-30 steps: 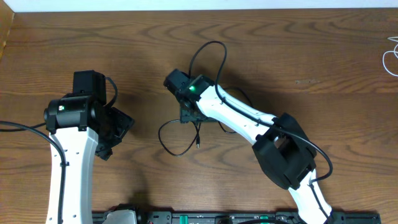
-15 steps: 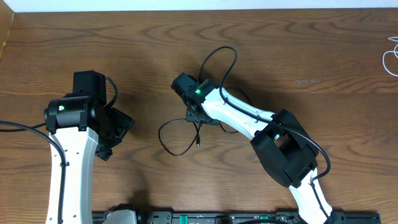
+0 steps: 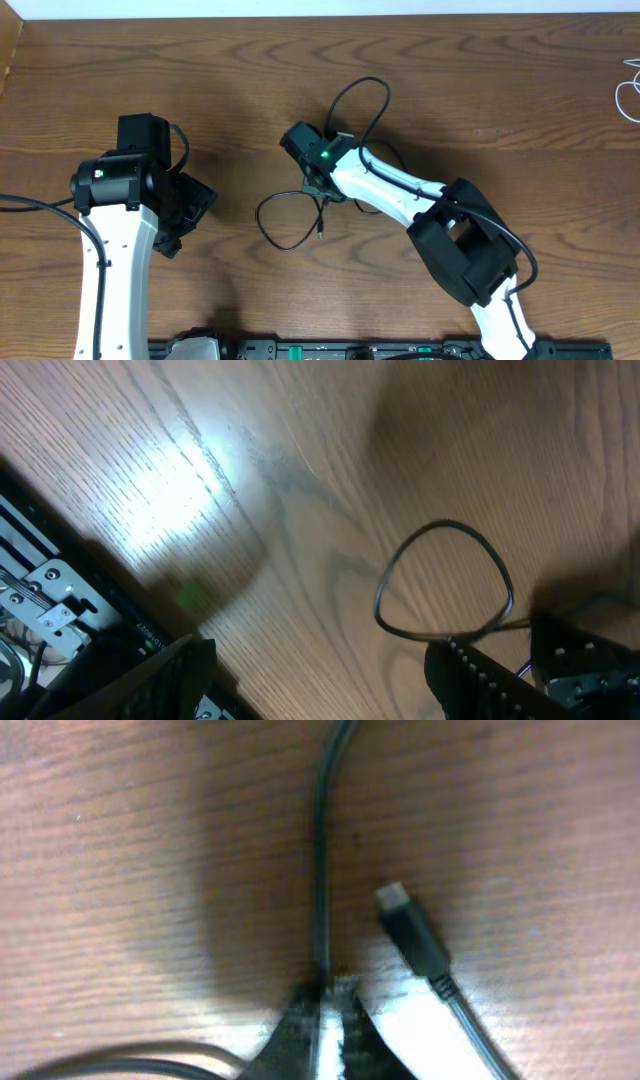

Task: Untangle cables
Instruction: 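Lift the black cable off the table with the right gripper, then carry the black cable to the top right and release it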

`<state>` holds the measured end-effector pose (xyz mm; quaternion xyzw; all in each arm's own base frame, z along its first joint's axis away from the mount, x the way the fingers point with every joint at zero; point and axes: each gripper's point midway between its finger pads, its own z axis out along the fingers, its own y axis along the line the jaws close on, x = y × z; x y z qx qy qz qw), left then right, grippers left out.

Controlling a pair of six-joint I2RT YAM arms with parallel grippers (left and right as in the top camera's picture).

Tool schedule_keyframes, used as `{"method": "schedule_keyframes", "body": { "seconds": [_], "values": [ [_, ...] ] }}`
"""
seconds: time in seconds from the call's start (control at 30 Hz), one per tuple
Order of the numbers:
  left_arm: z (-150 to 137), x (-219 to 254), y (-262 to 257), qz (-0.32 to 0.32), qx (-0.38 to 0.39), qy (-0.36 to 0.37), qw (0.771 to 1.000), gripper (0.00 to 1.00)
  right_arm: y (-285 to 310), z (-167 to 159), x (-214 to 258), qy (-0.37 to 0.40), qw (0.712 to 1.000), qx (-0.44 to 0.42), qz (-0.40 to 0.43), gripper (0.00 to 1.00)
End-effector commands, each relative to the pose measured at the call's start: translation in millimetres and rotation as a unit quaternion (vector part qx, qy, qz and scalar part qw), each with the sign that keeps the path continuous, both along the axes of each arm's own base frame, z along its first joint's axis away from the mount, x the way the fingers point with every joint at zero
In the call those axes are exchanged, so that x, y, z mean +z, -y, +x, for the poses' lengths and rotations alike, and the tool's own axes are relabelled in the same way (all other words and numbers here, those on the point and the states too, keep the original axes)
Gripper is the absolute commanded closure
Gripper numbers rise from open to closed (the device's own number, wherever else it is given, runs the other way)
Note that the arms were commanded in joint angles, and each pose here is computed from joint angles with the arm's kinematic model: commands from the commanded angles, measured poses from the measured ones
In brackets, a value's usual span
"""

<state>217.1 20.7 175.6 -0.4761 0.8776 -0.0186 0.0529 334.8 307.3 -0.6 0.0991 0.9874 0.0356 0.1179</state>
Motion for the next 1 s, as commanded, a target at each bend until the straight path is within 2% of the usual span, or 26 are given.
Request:
{"method": "schedule_keyframes", "body": {
  "seconds": [0.0, 0.13, 0.37, 0.53, 0.67, 0.83, 0.97],
  "values": [
    [-3.2, 0.1, -1.0, 0.001, 0.005, -0.001, 1.0, 0.27, 9.2, -17.9, -28.1, -0.043, 0.999, -0.004, -0.013, 0.99],
    [-3.2, 0.1, -1.0, 0.001, 0.005, -0.001, 1.0, 0.27, 0.9, -1.1, -11.8, -0.036, 0.999, 0.004, 0.018, 0.99],
    [-3.2, 0.1, -1.0, 0.001, 0.005, -0.001, 1.0, 0.27, 11.3, 69.1, 92.7, 0.052, 0.992, 0.033, 0.113, 0.99],
    [-3.1, 0.1, -1.0, 0.001, 0.005, -0.001, 1.0, 0.27, 81.8, 115.5, 183.1, 0.153, 0.977, -0.019, 0.145, 0.99],
    [-3.0, 0.1, -1.0, 0.001, 0.005, -0.001, 1.0, 0.27, 145.8, 137.1, 228.1, 0.216, 0.965, -0.053, 0.139, 0.99],
    [-2.7, 0.1, -1.0, 0.0, 0.009, 0.0, 1.0, 0.27, 196.1, 153.1, 254.5, 0.267, 0.955, -0.056, 0.114, 0.99],
    [-1.0, 0.3, -1.2, -0.001, 0.019, 0.003, 1.0, 0.27, 195.9, 151.6, 250.2, 0.262, 0.958, -0.045, 0.108, 0.99]
  ]
}}
